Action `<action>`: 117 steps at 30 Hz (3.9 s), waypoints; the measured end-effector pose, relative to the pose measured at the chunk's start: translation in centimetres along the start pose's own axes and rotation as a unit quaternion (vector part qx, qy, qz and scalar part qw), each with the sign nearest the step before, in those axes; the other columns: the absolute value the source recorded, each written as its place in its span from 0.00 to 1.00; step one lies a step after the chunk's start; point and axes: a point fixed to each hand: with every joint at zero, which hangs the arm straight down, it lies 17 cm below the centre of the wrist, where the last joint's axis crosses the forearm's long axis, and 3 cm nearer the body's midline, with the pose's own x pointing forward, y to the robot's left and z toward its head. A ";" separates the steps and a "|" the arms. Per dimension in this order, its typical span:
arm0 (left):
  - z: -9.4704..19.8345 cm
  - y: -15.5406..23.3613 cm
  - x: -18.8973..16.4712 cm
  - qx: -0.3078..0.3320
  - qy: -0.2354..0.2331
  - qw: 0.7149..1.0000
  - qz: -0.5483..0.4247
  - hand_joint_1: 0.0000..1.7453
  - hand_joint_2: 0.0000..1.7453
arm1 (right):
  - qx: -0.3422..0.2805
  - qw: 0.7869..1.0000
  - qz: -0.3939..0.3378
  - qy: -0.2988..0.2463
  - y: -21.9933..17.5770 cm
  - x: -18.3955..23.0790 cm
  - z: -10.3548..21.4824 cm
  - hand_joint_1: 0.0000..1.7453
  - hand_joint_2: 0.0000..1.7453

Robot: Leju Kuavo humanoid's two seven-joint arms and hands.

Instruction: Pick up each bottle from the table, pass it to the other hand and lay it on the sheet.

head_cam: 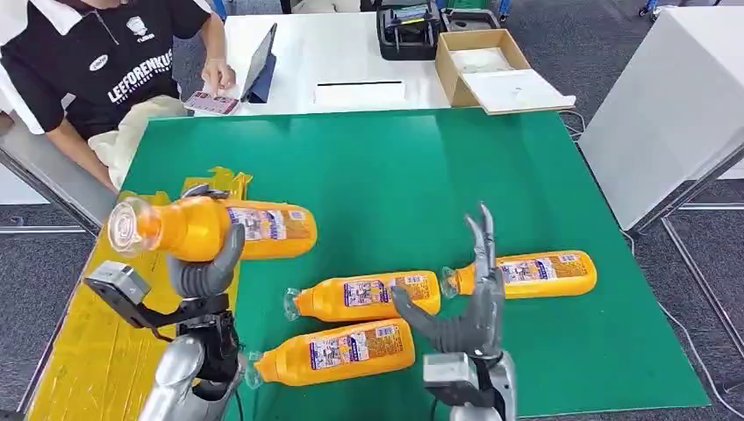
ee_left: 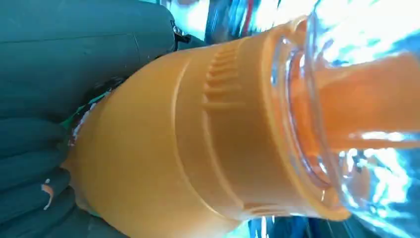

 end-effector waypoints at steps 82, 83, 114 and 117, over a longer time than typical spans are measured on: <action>1.2 13.6 -16.9 -0.179 0.088 0.495 -0.845 0.00 1.00 | -0.074 0.908 0.399 0.109 -15.9 -3.9 3.8 0.00 1.00; 1.2 13.5 -17.0 -0.180 0.088 0.496 -0.845 0.00 1.00 | -0.074 0.907 0.399 0.108 -15.9 -3.9 3.8 0.00 1.00; 0.4 2.1 -9.6 -0.119 0.061 0.881 -0.454 0.00 1.00 | 0.368 0.824 0.329 0.277 -11.8 -27.1 12.1 0.00 1.00; 0.2 2.1 -9.7 -0.115 0.061 0.884 -0.449 0.00 1.00 | 0.390 0.817 0.305 0.295 -12.3 -28.1 14.2 0.00 1.00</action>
